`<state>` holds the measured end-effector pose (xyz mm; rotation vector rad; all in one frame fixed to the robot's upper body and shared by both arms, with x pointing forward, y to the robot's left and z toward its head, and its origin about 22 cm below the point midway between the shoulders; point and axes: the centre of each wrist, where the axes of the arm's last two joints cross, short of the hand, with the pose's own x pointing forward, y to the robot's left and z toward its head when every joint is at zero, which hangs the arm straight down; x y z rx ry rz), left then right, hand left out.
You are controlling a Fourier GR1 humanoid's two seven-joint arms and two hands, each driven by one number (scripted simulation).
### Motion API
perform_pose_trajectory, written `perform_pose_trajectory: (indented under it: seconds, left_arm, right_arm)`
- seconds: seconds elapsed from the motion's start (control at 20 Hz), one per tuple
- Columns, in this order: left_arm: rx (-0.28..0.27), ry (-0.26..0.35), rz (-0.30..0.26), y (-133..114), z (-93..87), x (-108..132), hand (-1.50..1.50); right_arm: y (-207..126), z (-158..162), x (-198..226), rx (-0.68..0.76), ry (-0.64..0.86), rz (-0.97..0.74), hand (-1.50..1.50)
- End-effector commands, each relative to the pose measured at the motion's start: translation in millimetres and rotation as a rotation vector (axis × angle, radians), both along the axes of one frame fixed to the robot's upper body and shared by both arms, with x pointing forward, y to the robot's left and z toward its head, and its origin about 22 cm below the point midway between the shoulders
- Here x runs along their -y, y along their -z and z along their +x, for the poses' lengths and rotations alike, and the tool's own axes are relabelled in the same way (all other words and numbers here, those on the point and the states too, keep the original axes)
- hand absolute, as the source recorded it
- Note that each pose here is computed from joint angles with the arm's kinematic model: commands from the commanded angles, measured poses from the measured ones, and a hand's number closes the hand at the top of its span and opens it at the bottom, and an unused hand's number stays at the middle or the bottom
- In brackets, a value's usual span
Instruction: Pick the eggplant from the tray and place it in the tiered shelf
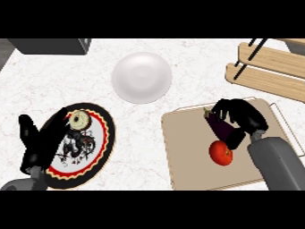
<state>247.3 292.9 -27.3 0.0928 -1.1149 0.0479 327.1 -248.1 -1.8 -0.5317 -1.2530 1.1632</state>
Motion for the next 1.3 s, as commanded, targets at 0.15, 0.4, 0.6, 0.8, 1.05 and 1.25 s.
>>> perform_pose_trajectory:
  seconds: [0.15,0.4,0.6,0.8,1.05,1.25]
  left_arm:
    - [0.004,0.006,0.010,-4,-4.5,-6,0.00]
    - [-0.008,-0.012,0.003,10,-2.9,-2,0.00]
    - [-0.023,-0.020,0.021,9,-6.8,2,0.00]
    - [-0.009,-0.024,0.011,5,-2.2,0,0.00]
    - [-0.009,-0.014,0.004,5,-4.6,2,0.00]
    - [0.003,-0.015,0.001,7,13.4,-9,0.00]
  right_arm:
    - [6,-5,-7,-0.151,0.312,0.048,1.50]
    - [-47,-14,-21,0.050,0.353,0.183,1.50]
    - [-110,-29,-26,0.269,0.372,0.187,1.50]
    - [-174,-52,-22,0.414,0.448,0.161,1.50]
    - [-233,-85,-13,0.489,0.561,0.130,1.50]
    - [-282,-78,8,0.530,0.604,0.165,1.50]
